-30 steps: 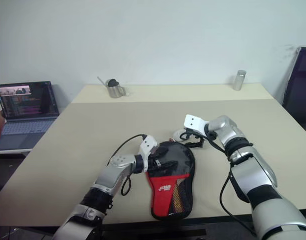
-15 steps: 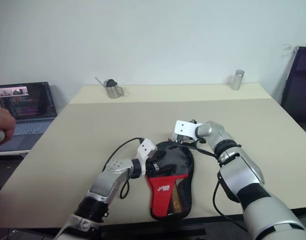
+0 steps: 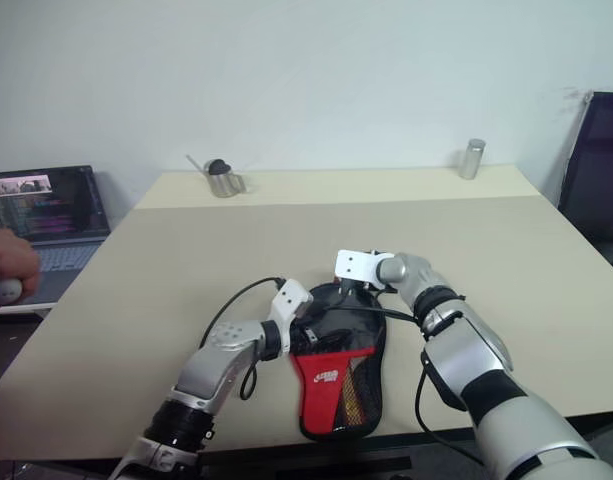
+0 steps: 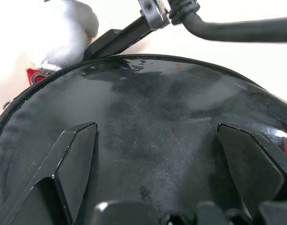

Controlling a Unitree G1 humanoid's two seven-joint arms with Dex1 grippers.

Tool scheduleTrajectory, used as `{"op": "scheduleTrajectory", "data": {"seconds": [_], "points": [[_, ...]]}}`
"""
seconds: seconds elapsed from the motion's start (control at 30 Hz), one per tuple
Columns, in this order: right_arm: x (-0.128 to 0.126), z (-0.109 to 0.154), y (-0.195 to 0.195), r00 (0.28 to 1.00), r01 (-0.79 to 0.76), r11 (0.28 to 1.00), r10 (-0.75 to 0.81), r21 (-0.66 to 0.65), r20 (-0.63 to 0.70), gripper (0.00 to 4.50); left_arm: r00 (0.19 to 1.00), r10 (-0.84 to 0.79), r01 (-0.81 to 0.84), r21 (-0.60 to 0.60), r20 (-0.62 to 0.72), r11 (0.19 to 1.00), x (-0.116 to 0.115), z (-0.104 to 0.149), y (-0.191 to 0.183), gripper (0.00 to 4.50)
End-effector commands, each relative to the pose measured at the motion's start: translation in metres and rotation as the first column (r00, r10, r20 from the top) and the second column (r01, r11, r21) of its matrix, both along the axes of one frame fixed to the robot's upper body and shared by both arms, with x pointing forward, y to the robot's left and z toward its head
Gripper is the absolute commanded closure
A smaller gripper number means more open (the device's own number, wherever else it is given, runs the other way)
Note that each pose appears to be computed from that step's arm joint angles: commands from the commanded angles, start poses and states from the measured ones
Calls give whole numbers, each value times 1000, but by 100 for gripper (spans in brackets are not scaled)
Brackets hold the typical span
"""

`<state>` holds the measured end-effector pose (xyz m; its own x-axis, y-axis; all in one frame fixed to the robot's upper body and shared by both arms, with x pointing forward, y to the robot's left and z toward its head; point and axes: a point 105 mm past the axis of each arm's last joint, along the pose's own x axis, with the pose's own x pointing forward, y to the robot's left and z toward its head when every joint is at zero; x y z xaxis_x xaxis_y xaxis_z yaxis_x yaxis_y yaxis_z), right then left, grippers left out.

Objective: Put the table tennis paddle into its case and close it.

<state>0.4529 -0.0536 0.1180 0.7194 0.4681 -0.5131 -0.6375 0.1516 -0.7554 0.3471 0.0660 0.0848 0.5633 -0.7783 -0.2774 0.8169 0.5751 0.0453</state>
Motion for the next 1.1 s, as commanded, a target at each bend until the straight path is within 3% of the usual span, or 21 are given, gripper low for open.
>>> {"op": "scheduleTrajectory", "data": {"seconds": [0.03,0.17,0.23,0.43,0.6,0.83,1.1], "points": [[0,2,-1,1000,-10,1000,10,-11,13,306,997,-11,9,-26,-80,1000,-4,-12,-5,0],[1,3,-4,1000,-4,1000,4,-7,12,421,995,-69,64,-75,-66,995,-3,-4,-19,0],[2,5,-6,1000,-2,1000,2,-4,11,445,994,-89,84,-65,-68,994,-1,-6,-24,0],[3,8,-8,1000,1,1000,-1,1,12,446,989,-141,141,5,-51,990,1,-14,-33,0],[5,15,-11,1000,10,1000,-10,16,19,446,988,-144,150,163,-47,975,3,-38,-28,0],[7,27,-29,1000,9,1000,-9,0,20,446,988,-141,149,170,-57,974,4,-44,-30,0],[-7,28,-66,993,-80,994,74,-75,-87,446,986,-149,159,180,-71,971,6,-50,-32,0]]}}
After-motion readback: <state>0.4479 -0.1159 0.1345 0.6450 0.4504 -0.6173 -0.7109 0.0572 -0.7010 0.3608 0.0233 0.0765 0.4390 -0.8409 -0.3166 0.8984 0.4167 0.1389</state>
